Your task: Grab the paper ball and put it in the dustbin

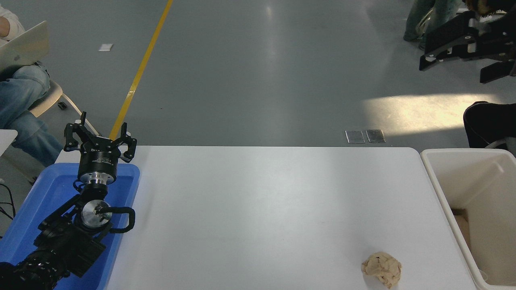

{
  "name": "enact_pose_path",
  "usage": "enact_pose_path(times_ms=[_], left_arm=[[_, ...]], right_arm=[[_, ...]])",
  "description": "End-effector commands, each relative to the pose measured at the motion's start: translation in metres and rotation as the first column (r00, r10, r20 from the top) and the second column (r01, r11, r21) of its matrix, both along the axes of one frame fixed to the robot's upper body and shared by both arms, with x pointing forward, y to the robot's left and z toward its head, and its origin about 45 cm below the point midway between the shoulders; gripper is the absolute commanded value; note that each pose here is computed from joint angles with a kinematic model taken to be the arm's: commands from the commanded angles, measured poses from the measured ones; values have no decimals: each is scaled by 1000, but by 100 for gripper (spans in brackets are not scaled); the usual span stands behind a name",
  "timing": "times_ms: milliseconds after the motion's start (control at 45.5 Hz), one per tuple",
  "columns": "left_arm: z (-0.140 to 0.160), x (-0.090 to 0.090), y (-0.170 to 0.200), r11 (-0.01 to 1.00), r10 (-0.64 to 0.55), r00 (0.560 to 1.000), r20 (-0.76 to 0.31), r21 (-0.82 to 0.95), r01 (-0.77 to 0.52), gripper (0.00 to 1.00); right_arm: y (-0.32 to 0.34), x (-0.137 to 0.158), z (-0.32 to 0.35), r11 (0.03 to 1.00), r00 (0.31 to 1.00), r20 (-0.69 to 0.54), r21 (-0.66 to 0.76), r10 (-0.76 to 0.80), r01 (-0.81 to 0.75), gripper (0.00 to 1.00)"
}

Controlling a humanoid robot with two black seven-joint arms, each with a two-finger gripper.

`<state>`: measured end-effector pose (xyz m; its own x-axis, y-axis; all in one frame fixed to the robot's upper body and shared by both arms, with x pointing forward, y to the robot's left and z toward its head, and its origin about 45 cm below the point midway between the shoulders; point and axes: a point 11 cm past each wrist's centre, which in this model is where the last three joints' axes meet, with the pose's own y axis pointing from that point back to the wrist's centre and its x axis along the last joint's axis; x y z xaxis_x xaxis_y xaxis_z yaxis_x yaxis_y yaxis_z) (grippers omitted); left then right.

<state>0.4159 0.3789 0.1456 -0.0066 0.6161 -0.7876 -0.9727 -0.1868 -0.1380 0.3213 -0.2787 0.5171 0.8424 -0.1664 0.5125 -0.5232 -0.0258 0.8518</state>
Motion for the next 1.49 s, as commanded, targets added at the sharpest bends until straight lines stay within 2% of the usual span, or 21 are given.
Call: enact_pose_path(times_ms=[0, 132, 330, 505, 615, 1099, 1341, 1473], left_arm=[[0, 0, 0, 1000, 0, 1000, 0, 0, 0, 99], [0, 0, 0, 1000, 0, 1000, 0, 0, 0, 99], [0, 0, 0, 1000, 0, 1000, 0, 0, 0, 99], [0, 0, 0, 1000, 0, 1000, 0, 0, 0, 99], [0, 0, 0, 1000, 0, 1000, 0, 0, 0, 99], [0, 0, 0, 1000, 0, 1000, 0, 0, 0, 99], [0, 0, 0, 1000, 0, 1000, 0, 0, 0, 99], [0, 0, 0, 1000, 0, 1000, 0, 0, 0, 99]], right_arm=[[-8, -4, -40, 1000, 991, -130, 11, -20, 22, 100], [-17, -5, -84, 999, 969, -243, 2, -50, 52, 100], [-34, -7, -145, 993, 939, -325, -30, -114, 111, 99], [-55, -21, -219, 980, 899, -391, -102, -195, 168, 99], [-51, -32, -253, 981, 881, -432, -99, -195, 168, 99], [-20, -72, -339, 988, 830, -538, -48, -149, 146, 99], [-5, -91, -386, 992, 834, -537, -55, -126, 115, 99], [-3, -86, -401, 990, 844, -519, -44, -137, 134, 99]])
